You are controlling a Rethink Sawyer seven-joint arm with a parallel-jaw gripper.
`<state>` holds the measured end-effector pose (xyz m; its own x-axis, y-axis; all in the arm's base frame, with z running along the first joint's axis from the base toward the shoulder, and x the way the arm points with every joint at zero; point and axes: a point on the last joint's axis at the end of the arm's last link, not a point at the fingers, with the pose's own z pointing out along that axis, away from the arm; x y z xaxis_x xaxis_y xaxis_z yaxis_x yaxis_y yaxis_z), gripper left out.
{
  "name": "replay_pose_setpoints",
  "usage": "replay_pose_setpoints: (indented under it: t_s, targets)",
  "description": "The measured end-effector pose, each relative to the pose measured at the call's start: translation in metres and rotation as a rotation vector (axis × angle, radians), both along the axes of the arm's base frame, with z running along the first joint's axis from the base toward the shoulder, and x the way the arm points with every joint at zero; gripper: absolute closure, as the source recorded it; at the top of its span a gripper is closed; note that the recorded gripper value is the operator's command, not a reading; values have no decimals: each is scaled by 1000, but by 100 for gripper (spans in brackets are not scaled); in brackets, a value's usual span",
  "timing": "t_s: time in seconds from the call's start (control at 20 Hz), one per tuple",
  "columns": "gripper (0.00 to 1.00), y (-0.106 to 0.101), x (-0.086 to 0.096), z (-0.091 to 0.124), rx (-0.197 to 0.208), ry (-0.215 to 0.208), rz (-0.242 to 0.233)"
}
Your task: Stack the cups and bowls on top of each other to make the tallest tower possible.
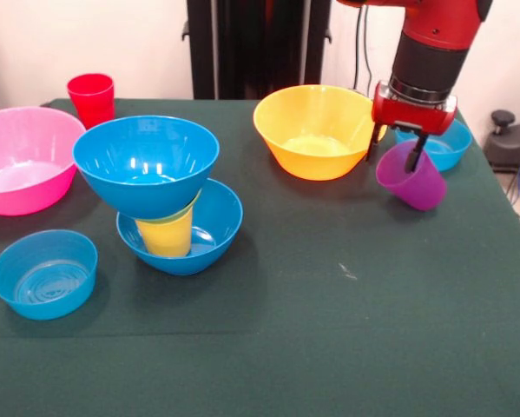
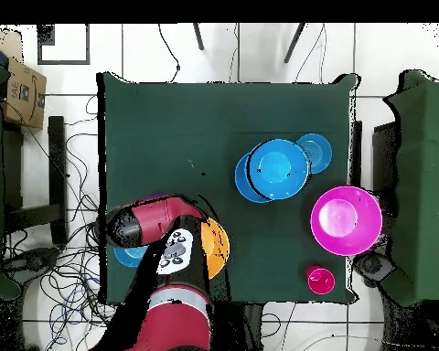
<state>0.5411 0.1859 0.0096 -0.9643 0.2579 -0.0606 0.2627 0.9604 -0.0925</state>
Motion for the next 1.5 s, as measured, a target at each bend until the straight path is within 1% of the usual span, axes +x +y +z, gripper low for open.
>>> replay_pose_setpoints:
  t_s: [0.3,0.75,1.15,1.2,1.5]
  targets:
    - [0,8,-4,-1,0,2,15]
    - [0,7,-8,-7,-2,16,15]
    - [0,8,-9,-8,-2,17,15]
    - [100,8,-9,-8,-2,18,16]
    - [100,9,-10,-8,-2,18,17]
